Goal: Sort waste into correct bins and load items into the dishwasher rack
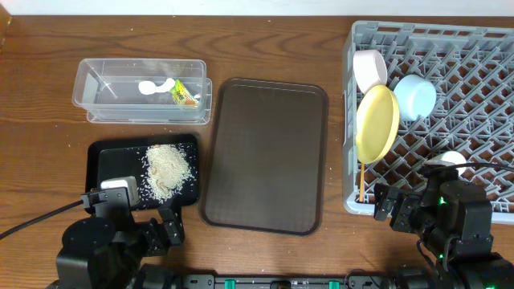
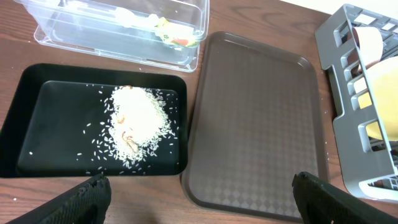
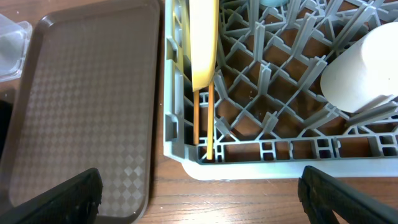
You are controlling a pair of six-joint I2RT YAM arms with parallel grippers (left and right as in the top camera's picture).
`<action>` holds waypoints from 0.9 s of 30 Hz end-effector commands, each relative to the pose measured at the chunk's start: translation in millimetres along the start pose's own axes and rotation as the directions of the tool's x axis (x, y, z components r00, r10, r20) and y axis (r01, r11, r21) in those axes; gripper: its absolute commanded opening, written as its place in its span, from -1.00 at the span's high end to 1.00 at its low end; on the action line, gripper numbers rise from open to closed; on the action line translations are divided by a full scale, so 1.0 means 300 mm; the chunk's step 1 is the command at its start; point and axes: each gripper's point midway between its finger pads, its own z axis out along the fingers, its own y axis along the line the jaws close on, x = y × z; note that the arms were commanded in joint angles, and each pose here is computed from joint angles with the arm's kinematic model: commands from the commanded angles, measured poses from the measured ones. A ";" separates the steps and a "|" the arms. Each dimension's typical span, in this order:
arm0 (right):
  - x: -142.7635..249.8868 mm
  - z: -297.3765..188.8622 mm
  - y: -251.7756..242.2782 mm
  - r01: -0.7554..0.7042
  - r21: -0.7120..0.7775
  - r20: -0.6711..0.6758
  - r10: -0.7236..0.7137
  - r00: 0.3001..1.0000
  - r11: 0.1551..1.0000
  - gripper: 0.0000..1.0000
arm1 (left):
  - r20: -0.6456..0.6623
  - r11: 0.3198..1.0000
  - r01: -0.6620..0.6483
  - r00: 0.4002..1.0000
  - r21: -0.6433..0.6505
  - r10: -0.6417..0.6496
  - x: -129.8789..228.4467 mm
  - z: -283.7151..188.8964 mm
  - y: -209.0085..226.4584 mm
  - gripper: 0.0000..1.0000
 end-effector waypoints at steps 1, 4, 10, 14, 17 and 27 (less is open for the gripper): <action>0.004 0.003 -0.014 -0.017 0.020 0.003 0.017 1.000 1.000 -0.99 | -0.002 1.000 0.003 1.000 -0.015 -0.003 0.004 0.004 0.009 -0.92; -0.004 -0.004 -0.043 0.031 0.067 0.026 -0.032 0.999 0.997 -0.98 | -0.002 1.000 0.003 1.000 -0.015 -0.003 0.004 0.004 0.009 -0.92; -0.042 -0.049 -0.030 0.051 0.032 0.164 -0.055 0.985 0.998 -0.99 | -0.002 1.000 0.003 1.000 -0.015 -0.003 0.004 0.004 0.009 -0.92; -0.081 -0.072 0.000 0.129 -0.022 0.339 -0.114 0.934 0.991 -0.98 | -0.002 1.000 0.003 1.000 -0.015 -0.003 0.004 0.004 0.009 -0.92; -0.089 -0.068 0.013 0.151 -0.058 0.442 -0.110 0.890 0.987 -0.99 | -0.002 1.000 0.003 1.000 -0.015 -0.003 0.004 0.004 0.009 -0.92; -0.130 0.015 0.044 0.217 -0.113 0.678 -0.085 0.731 0.970 -0.99 | -0.002 1.000 0.003 1.000 -0.015 -0.003 0.004 0.004 0.009 -0.93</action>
